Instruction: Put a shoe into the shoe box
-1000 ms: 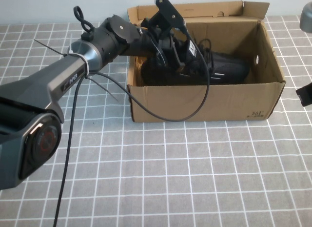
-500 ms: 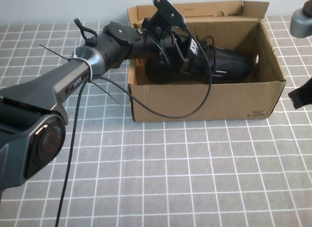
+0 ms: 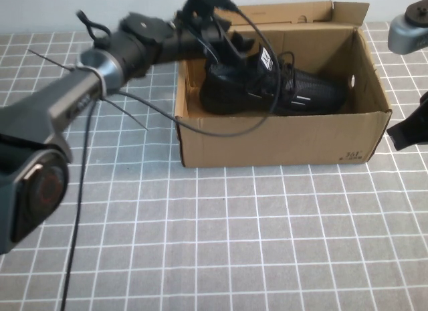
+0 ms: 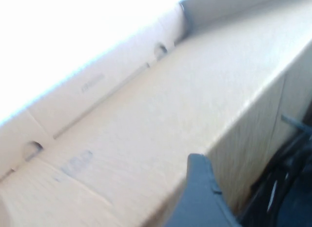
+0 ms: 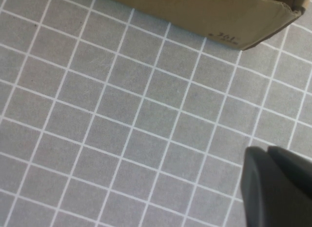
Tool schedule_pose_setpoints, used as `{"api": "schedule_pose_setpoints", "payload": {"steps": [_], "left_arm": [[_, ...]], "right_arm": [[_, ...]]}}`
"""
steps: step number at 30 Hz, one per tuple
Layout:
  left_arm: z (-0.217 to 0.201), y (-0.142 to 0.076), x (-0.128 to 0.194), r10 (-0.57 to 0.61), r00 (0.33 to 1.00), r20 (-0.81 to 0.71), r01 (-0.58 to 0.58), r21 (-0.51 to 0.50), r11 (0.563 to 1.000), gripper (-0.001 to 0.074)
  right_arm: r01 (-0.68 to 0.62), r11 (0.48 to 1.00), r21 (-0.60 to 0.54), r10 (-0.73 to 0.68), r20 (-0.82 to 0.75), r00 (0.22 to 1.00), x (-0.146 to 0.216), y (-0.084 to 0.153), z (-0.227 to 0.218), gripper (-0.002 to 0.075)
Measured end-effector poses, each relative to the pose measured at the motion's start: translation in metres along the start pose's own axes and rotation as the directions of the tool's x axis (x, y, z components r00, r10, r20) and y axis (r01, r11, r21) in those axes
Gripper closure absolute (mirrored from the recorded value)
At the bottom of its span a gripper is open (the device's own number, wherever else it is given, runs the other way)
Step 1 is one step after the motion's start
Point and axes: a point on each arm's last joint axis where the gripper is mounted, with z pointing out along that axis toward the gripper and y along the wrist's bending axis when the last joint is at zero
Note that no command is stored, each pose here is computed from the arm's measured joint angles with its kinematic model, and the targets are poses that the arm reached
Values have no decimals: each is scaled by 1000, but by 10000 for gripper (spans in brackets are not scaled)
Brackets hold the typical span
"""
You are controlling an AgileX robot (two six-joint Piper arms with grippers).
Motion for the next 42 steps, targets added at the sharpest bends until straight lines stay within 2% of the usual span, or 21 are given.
{"api": "schedule_pose_setpoints", "payload": {"steps": [6, 10, 16, 18, 20, 25, 30, 37, 42], "left_arm": [[-35, 8, -41, -18, 999, 31, 19, -7, 1000, 302], [-55, 7, -61, -17, 1000, 7, 17, -6, 1000, 358], [-65, 2, -59, -75, 990, -118, 79, 36, 996, 587], [-66, -1, -53, -55, 982, -182, 68, 65, 996, 667], [-67, -3, -48, -26, 972, -233, 48, 89, 995, 707], [-77, -6, -47, 22, 950, -312, 18, 127, 992, 731], [-109, -10, -70, 49, 936, -348, 7, 158, 987, 735], [-175, -16, -122, 1, 950, -311, 28, 90, 996, 735], [-225, -23, -153, -2, 964, -264, 13, 39, 999, 735]], "right_arm": [[1, 1000, 0, -1, 0, 1000, 0, 0, 0, 742], [1, 1000, 0, -1, 1, 1000, 0, 0, 0, 742], [3, 1000, 4, -3, 6, 1000, -1, 0, 0, 742], [4, 1000, 7, -5, 12, 1000, -1, -1, 0, 742], [7, 1000, 13, -7, 22, 1000, -2, -1, -1, 742], [7, 1000, 20, -9, 85, 996, 1, -5, -15, 742], [-5, 1000, 10, 3, 159, 987, 11, -10, -40, 742], [-41, 999, -6, 41, 237, 971, 33, -18, -77, 742], [-77, 996, -36, 84, 280, 956, 62, -24, -96, 742]]}}
